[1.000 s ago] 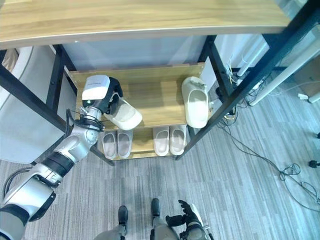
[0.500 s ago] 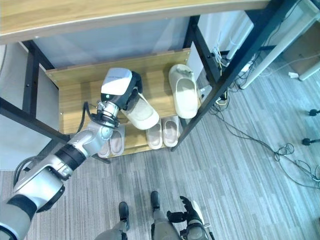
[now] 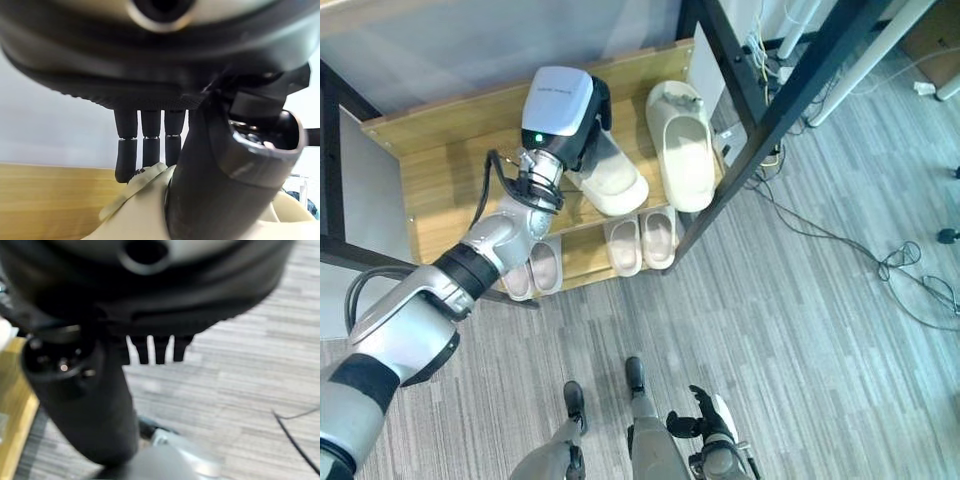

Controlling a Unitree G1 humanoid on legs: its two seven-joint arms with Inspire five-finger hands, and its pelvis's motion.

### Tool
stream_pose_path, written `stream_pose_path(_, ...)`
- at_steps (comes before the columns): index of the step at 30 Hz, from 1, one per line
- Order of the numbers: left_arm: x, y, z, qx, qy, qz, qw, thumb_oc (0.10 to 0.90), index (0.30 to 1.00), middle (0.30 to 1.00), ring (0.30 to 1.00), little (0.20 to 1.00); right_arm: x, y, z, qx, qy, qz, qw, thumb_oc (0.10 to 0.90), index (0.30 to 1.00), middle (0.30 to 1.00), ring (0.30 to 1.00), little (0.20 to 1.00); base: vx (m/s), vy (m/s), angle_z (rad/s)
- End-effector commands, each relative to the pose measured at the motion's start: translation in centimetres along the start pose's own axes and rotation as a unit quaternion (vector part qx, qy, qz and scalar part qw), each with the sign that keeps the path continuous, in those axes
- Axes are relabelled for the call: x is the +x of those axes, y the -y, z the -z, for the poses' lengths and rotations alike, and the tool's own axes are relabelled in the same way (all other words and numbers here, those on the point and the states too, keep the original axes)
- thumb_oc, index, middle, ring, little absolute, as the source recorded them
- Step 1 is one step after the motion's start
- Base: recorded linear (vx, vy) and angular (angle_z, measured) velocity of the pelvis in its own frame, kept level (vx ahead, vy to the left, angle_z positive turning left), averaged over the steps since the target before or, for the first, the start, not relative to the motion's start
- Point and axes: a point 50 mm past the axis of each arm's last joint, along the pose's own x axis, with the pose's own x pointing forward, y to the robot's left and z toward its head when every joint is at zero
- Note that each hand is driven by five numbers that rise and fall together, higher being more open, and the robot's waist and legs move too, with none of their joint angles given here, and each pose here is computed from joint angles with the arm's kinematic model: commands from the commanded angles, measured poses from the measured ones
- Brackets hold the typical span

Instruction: Arrange the slippers neatly on the shoe rack.

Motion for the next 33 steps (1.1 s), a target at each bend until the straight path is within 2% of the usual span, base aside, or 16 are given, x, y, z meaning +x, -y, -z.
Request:
stream_pose_path(1, 4.7, -5.8, -2.5, -0.012, 0.022, -0.112, 0.993, 0.4, 0.3, 0.3, 0.3, 0.3, -0.1, 1.2, 0.7, -0.012, 0.001, 0.014, 1.0, 0.8, 0.9, 0.9, 0.9, 0.9, 0.0, 0.0, 0.0)
stream_pose_path(3, 4.6, -5.5, -3.2, -0.022, 0.026, -0.11, 0.993, 0.4, 0.3, 0.3, 0.3, 0.3, -0.1, 1.2, 0.7, -0.015, 0.002, 0.014, 1.0, 0.8, 0.9, 0.9, 0.9, 0.9, 0.0, 0.0, 0.0)
stream_pose_path(4, 4.7, -5.5, -3.4, -0.029, 0.025, -0.113, 0.993, 0.621, 0.632, 0.632, 0.632, 0.632, -0.1, 1.1, 0.7, -0.017, 0.002, 0.012, 1.0, 0.8, 0.9, 0.9, 0.9, 0.9, 0.0, 0.0, 0.0)
stream_pose_path(5, 4.6, -5.3, -3.4, -0.033, 0.023, -0.111, 0.993, 0.8, 0.9, 0.9, 0.9, 0.9, -0.1, 1.1, 0.8, -0.018, 0.002, 0.011, 1.0, 0.8, 0.9, 0.9, 0.9, 0.9, 0.0, 0.0, 0.0)
stream_pose_path(16, 3.8, -3.3, -3.8, -0.135, -0.019, -0.075, 0.988, 0.8, 0.9, 0.9, 0.9, 0.9, -0.1, 1.2, 1.1, -0.016, -0.011, 0.012, 1.0, 0.8, 0.9, 0.9, 0.9, 0.9, 0.0, -0.002, -0.01)
stream_pose_path(25, 2.2, -1.5, -3.5, -0.179, -0.041, -0.064, 0.981, 0.8, 0.9, 0.9, 0.9, 0.9, -0.3, 0.6, 1.6, -0.013, -0.027, 0.003, 1.0, 0.8, 0.9, 0.9, 0.9, 0.9, 0.0, 0.0, 0.0)
stream_pose_path(33, 1.6, -0.5, -3.7, -0.163, -0.029, -0.034, 0.986, 0.8, 0.9, 0.9, 0.9, 0.9, -0.3, 0.6, 2.0, -0.013, -0.042, 0.001, 0.999, 0.8, 0.9, 0.9, 0.9, 0.9, 0.0, 0.0, 0.0)
